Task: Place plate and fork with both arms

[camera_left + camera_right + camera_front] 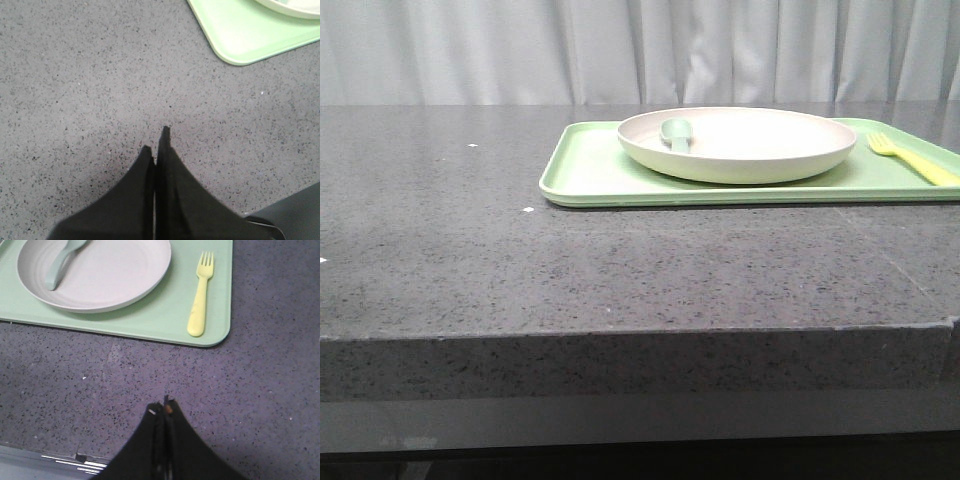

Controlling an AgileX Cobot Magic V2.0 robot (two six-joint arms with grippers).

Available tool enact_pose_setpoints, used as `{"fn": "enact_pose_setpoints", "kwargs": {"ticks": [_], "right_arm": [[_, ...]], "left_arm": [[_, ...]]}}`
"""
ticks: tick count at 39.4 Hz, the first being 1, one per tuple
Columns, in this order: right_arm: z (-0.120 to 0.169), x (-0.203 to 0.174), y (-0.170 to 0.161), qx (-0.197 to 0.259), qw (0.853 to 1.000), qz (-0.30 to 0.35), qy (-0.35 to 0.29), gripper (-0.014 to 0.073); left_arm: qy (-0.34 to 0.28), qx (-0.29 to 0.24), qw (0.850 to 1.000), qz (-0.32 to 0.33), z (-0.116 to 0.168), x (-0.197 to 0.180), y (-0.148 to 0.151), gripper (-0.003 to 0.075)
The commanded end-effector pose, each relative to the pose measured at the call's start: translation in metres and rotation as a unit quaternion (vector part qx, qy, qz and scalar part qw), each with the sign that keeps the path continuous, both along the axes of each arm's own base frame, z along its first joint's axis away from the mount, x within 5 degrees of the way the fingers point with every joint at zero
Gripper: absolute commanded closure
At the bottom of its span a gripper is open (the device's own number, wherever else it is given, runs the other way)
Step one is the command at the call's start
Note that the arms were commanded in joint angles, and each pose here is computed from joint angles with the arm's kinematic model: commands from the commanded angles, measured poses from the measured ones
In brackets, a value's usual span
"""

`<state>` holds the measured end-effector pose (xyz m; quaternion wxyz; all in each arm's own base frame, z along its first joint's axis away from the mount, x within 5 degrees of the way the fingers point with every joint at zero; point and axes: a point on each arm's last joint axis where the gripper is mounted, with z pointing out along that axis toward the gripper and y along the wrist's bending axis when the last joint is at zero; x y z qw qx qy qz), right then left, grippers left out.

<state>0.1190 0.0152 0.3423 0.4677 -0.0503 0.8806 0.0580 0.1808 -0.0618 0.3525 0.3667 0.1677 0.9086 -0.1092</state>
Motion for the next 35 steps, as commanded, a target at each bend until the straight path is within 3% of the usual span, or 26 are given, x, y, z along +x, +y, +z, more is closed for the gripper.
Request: {"fn": "enact_pose_setpoints", "kwargs": {"ticks": [1,8,17,29,35], "right_arm": [[0.013,0.003,-0.001,0.001,0.999,-0.004,-0.047,0.0663],[0.013,0.003,-0.001,0.001,0.999,-0.004,-0.047,0.0663],[0.013,0.003,-0.001,0.001,0.999,-0.004,-0.047,0.0663],[0.013,0.003,-0.001,0.001,0.999,-0.004,-0.047,0.0663],[0.013,0.003,-0.001,0.001,0.999,-0.004,-0.047,0.0663]], "left_arm": [[-0.073,-0.016,0.997,0.006,0.017,-0.009,0.003,0.0738],[-0.203,-0.006,0.977,0.062,0.009,-0.038,0.029,0.0738],[-0.33,-0.016,0.932,0.147,-0.051,-0.085,0.054,0.0738],[-0.386,-0.062,0.9,0.191,-0.123,-0.121,0.06,0.0738],[-0.387,-0.072,0.898,0.198,-0.149,-0.126,0.06,0.0738]]}}
